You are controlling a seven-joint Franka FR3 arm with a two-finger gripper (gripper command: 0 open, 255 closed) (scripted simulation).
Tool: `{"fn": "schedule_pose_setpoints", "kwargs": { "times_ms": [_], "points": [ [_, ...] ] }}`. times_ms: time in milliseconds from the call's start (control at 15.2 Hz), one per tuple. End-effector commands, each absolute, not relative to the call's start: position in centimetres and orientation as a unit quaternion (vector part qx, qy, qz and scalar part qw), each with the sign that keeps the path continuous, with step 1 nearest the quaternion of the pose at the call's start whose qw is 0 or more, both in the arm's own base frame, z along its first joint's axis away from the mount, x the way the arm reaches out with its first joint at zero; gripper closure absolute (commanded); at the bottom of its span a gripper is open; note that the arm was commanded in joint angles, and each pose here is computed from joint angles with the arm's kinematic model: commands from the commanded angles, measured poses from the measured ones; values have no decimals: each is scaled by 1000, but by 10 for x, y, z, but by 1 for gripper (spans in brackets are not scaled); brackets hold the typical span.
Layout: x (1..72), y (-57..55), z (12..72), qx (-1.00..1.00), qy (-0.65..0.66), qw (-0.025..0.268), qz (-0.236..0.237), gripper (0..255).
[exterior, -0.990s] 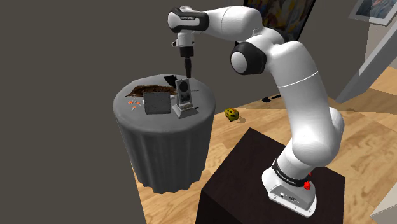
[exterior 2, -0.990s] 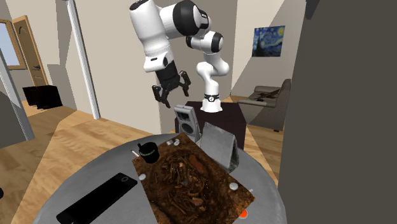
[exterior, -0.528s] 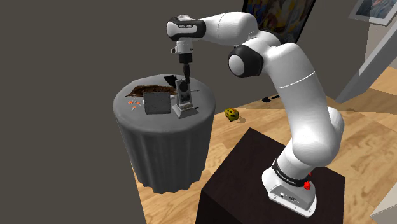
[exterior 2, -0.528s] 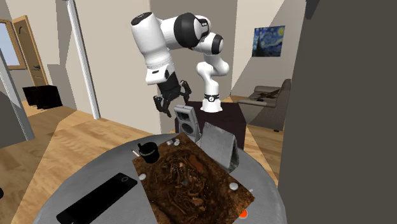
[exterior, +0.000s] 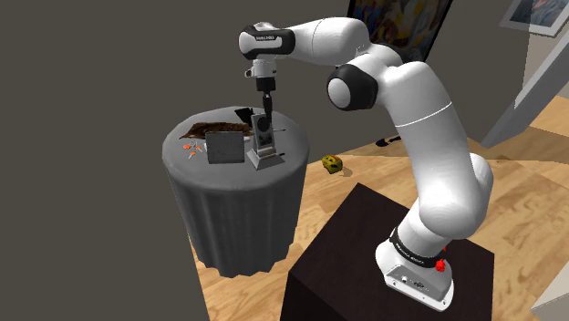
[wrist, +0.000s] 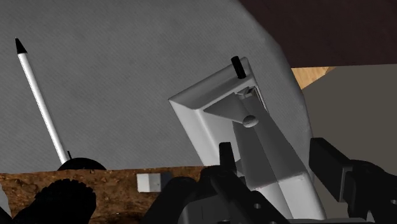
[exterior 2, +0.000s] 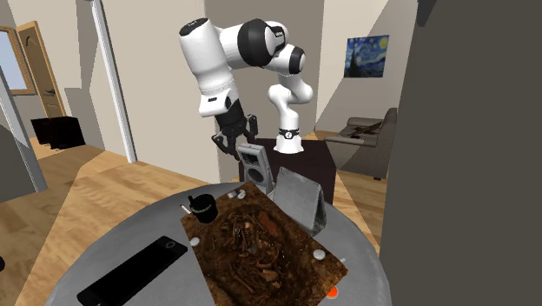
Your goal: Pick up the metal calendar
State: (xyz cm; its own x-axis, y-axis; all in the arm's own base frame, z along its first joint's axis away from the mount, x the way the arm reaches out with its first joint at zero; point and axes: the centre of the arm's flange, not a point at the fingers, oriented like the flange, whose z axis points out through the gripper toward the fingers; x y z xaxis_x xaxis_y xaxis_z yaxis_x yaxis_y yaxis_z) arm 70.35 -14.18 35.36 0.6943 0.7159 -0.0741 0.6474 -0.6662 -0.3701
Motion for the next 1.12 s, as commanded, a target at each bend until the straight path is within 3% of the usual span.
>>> {"fn": "schedule_pose_setpoints", "kwargs": {
  "times_ms": [0, 1056],
  "points": [
    [704, -141, 352, -906, -376, 160, 108, 255],
    [703, -142, 426, -906, -376, 160, 108, 255]
  ]
}}
